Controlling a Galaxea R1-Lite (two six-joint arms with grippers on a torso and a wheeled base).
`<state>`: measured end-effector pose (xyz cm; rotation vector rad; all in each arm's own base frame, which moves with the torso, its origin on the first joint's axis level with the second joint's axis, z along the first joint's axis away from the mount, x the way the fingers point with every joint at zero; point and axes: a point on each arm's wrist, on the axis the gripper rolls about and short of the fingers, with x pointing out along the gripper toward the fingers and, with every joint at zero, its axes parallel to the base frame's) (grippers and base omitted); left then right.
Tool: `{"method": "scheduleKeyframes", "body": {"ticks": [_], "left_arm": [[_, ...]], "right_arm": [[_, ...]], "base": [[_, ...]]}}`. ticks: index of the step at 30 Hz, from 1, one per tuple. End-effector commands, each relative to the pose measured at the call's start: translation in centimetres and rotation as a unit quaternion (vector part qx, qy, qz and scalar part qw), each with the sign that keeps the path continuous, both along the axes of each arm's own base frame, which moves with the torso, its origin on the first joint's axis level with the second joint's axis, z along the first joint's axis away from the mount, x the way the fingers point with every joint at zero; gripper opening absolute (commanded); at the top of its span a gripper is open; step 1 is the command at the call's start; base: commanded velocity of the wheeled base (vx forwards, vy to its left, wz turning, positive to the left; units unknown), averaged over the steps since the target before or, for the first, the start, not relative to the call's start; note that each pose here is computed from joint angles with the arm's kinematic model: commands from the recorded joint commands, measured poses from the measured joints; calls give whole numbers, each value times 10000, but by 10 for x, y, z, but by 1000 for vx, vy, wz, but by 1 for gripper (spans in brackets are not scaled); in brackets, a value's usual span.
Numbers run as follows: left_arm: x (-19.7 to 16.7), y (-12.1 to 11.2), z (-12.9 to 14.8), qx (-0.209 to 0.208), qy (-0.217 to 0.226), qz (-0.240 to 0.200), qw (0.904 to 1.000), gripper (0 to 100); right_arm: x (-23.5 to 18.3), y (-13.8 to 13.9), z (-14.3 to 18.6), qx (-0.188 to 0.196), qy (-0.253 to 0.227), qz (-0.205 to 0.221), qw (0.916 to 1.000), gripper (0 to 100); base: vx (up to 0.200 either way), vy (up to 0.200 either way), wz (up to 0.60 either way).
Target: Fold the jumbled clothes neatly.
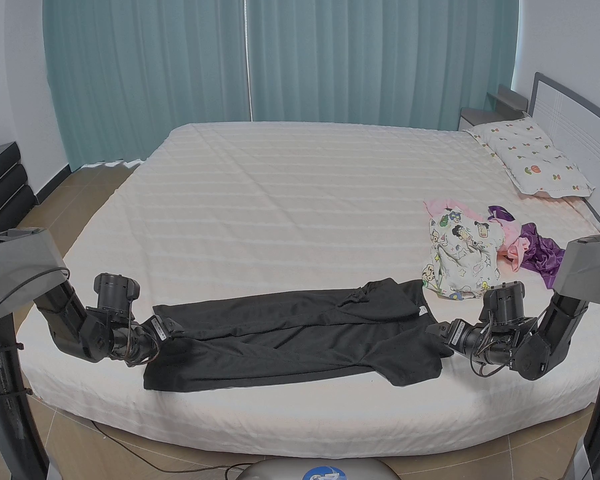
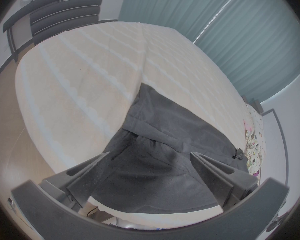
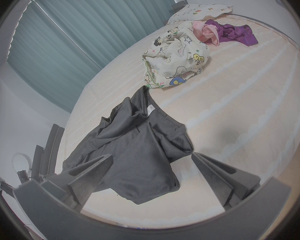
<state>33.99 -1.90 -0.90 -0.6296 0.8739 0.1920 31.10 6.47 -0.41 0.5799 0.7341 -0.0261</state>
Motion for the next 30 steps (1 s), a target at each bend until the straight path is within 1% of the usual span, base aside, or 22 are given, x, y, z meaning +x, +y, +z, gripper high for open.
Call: {"method": "scheduleKeyframes", "body": {"ticks": [1,2,6,10,12,14,17,18,21,22,27,30], "left_arm": [[6,-2,-17,51,153,-31,9999,100],[7,-2,-17,57,145,-26,9999,0],[8,-2,-17,77,144,10,9999,0],[7,0,-20,157,173,148,9996,0],[7,0,-19,168,165,158,9996,0],[7,1,-19,153,166,173,9996,0],[7,1,-20,159,181,185,9995,0],[6,1,-20,184,195,204,9994,0],[6,1,-20,202,194,218,9994,0],[6,1,-20,202,194,218,9994,0],[6,1,-20,197,195,224,9994,0],[5,1,-20,193,203,230,9993,0]], "right_arm": [[4,0,-7,30,49,15,10000,100],[7,1,-8,43,12,36,10000,100],[15,5,-7,96,-251,60,9996,100],[21,12,-5,104,-335,162,9993,100],[27,14,-8,99,-306,200,9993,100],[39,16,-20,63,-158,235,9996,100],[45,18,-28,62,-127,249,9996,100],[48,19,-35,40,-77,266,9996,100],[53,23,-38,5,-127,352,9993,100],[55,23,-41,-20,-126,374,9992,0],[61,22,-52,-62,-82,397,9992,0],[64,20,-50,-67,-154,365,9992,0]], "base": [[0,0,0],[0,0,0],[0,0,0],[0,0,0],[0,0,0],[0,0,0],[0,0,0],[0,0,0],[0,0,0],[0,0,0],[0,0,0],[0,0,0]]}}
